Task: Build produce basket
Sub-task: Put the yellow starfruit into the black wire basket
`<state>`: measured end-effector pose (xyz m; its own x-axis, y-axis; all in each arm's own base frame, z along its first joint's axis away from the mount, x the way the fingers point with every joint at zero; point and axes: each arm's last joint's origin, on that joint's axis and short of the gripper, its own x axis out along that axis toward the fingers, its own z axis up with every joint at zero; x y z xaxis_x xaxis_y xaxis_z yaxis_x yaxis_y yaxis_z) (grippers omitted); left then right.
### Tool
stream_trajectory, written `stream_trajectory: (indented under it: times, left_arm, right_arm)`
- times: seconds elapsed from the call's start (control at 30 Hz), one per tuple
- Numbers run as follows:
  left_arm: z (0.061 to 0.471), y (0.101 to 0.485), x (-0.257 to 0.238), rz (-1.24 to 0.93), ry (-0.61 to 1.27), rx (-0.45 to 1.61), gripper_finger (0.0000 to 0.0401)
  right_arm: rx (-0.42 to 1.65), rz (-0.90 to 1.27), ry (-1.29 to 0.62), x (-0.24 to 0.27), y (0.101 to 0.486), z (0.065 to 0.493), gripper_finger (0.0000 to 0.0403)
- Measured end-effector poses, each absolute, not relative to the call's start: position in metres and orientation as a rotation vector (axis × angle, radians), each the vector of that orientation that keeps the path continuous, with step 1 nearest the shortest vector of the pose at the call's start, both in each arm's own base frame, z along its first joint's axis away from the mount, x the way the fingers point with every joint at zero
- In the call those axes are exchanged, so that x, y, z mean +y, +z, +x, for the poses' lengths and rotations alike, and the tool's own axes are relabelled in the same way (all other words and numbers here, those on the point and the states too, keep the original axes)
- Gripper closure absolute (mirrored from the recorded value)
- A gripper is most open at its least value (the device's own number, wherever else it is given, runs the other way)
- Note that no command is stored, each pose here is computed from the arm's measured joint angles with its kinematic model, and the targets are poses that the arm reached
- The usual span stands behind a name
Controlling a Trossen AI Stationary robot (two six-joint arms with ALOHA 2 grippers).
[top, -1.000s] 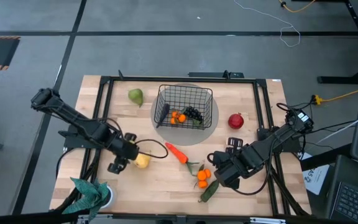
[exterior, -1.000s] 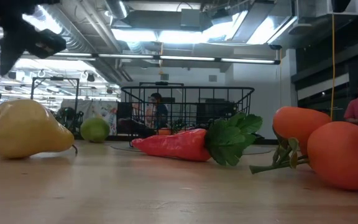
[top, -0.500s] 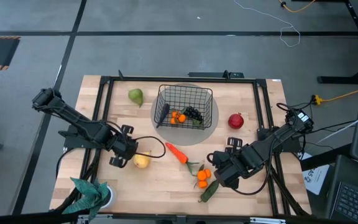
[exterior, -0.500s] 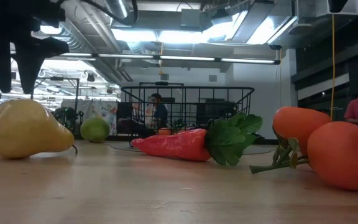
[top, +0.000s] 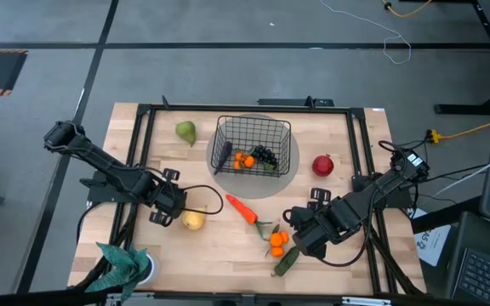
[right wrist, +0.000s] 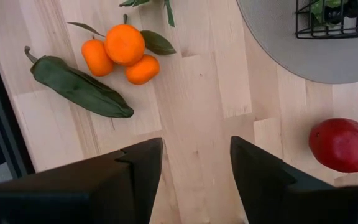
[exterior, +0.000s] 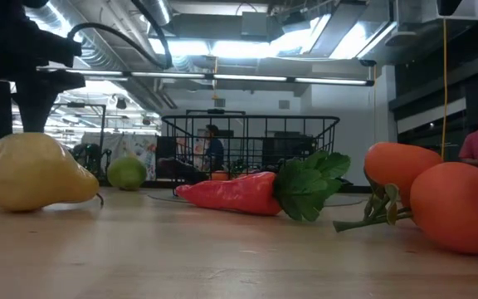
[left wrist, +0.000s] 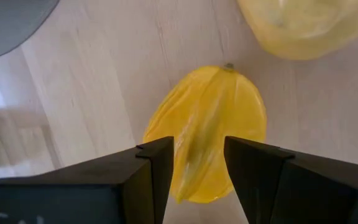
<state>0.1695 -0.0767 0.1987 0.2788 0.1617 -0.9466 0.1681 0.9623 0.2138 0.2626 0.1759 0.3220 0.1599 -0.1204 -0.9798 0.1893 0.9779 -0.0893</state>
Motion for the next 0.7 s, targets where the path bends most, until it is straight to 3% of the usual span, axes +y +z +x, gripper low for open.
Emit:
stream_trajectory:
  times: [0.7]
  left_arm:
    - [0.1666, 0.1907, -0.075, 0.266, 0.019, 1.31, 0.027]
  right_arm:
    - [1.392, 0.059, -0.221, 0.1759, 0.322, 0.2627, 0.0225]
